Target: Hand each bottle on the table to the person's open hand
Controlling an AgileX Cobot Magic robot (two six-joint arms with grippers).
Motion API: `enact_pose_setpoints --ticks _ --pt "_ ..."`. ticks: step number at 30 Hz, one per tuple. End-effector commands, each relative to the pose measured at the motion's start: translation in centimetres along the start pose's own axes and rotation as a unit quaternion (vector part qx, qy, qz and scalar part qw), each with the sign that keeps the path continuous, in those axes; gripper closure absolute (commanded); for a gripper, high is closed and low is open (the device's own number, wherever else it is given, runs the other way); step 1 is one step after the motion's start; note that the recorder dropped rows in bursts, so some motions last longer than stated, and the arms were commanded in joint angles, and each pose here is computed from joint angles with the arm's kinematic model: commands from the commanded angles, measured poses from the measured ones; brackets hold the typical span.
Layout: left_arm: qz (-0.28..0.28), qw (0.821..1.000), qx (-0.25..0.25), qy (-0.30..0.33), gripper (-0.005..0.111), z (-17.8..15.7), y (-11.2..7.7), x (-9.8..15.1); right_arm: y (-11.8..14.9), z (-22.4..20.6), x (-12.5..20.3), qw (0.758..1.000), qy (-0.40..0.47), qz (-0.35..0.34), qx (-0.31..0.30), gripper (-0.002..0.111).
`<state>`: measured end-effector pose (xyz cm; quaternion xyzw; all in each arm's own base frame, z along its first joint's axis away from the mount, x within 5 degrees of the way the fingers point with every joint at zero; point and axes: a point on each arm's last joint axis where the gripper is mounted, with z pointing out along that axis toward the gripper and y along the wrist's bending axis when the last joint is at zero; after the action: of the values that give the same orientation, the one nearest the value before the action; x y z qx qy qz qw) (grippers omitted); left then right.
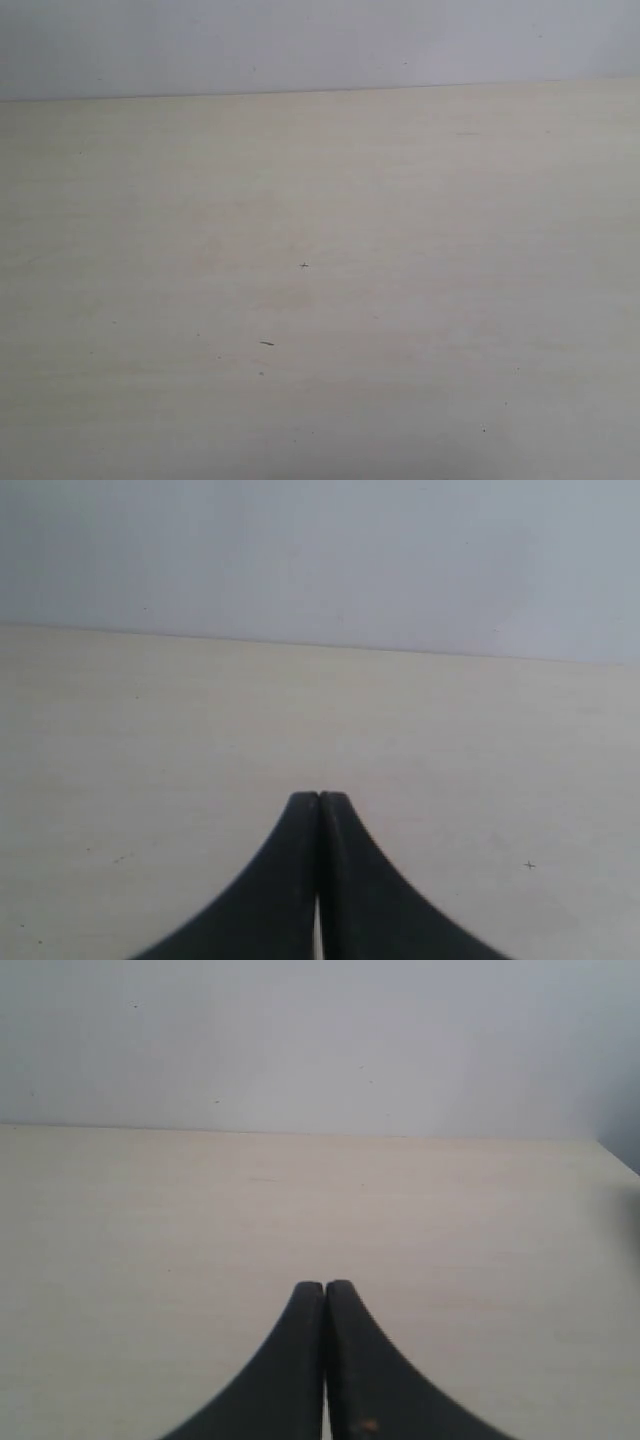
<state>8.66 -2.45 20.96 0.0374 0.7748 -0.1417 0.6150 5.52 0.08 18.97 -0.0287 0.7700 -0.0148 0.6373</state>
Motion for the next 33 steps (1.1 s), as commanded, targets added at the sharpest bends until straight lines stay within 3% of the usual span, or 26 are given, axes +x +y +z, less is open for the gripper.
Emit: enact_pose_setpoints --ticks 1,15,21,27,33 --pt "-0.004 1.0 -0.008 -0.003 0.107 0.0 0.2 0.1 0.0 0.0 0.1 1.0 -0.002 -0.002 0.004 0.108" --pt "-0.021 1.0 0.003 -0.005 0.107 0.0 0.0 0.0 0.0 0.0 0.1 1.0 -0.002 0.002 0.004 0.108" --pt "0.03 1.0 0.004 -0.005 0.107 0.0 0.0 0.0 0.0 0.0 0.1 1.0 -0.002 0.002 0.004 0.108" --pt "0.03 1.0 0.001 -0.006 0.107 0.0 0.0 0.0 0.0 0.0 0.1 1.0 -0.002 0.002 0.004 0.108" --pt "0.024 0.996 -0.069 -0.049 0.107 -1.0 1.2 -0.4 0.0 0.0 0.1 1.0 -0.001 0.002 0.004 0.108"
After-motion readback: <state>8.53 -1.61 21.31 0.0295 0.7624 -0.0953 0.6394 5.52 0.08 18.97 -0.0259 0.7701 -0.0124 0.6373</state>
